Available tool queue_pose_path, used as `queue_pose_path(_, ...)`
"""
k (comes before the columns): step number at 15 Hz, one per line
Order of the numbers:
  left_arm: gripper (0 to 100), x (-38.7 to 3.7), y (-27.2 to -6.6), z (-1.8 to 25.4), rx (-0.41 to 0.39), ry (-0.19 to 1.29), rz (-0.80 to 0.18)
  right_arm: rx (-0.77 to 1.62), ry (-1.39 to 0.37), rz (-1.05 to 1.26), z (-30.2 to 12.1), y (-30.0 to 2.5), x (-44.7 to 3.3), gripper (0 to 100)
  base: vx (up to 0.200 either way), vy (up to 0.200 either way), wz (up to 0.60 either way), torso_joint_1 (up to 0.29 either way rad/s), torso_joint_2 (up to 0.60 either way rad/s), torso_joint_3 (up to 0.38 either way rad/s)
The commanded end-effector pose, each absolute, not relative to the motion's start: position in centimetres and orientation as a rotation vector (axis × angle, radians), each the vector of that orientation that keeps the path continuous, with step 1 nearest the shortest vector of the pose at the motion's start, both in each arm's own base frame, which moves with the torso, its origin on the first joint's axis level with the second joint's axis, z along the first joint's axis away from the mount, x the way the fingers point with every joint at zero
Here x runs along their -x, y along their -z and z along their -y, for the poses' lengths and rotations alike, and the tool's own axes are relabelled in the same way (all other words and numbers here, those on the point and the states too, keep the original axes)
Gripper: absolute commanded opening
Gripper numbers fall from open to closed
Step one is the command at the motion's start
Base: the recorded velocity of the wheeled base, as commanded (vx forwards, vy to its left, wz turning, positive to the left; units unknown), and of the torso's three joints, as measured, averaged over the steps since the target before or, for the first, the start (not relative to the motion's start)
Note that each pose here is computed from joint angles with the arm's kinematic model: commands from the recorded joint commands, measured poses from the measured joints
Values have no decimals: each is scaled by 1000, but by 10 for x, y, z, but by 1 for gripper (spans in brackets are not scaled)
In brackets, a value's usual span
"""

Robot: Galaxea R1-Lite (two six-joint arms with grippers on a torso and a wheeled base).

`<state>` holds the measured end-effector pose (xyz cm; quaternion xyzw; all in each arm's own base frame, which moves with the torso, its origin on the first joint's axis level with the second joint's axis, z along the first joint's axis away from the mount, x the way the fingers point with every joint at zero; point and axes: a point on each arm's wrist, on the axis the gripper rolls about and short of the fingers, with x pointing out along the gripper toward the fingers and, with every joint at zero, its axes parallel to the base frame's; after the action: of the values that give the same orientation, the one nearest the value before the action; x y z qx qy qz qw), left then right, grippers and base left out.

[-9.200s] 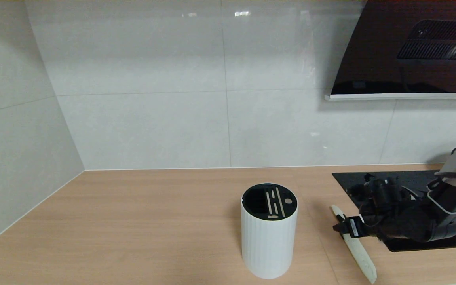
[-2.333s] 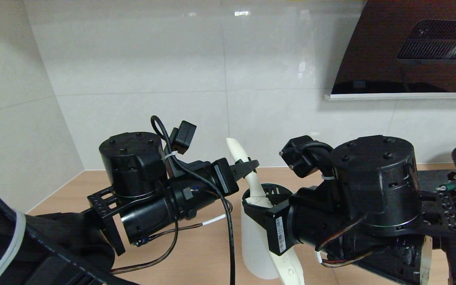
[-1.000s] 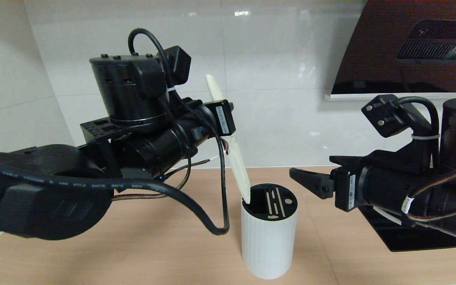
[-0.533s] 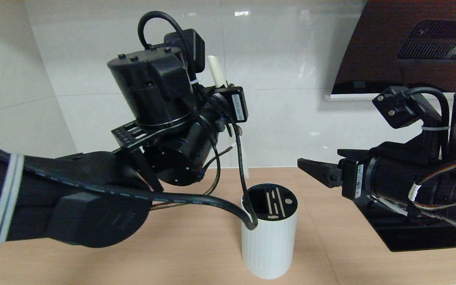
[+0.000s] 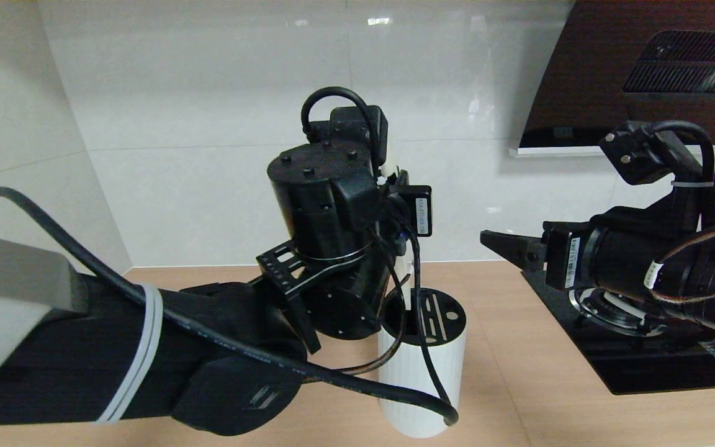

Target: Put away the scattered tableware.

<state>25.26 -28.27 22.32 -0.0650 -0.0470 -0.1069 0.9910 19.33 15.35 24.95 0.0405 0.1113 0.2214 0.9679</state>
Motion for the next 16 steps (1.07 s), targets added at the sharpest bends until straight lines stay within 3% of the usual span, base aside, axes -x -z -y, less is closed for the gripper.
queue_pose_path(1,0,-255,-212,288,112,219,72,-81,-445,-228,-154,-249,-195,100,0,0,0,0,0,0)
queue_pose_path(16,0,-268,-160,309,61,215,-32,-67,-439,-255,-158,-241,-201,100,0,0,0,0,0,0)
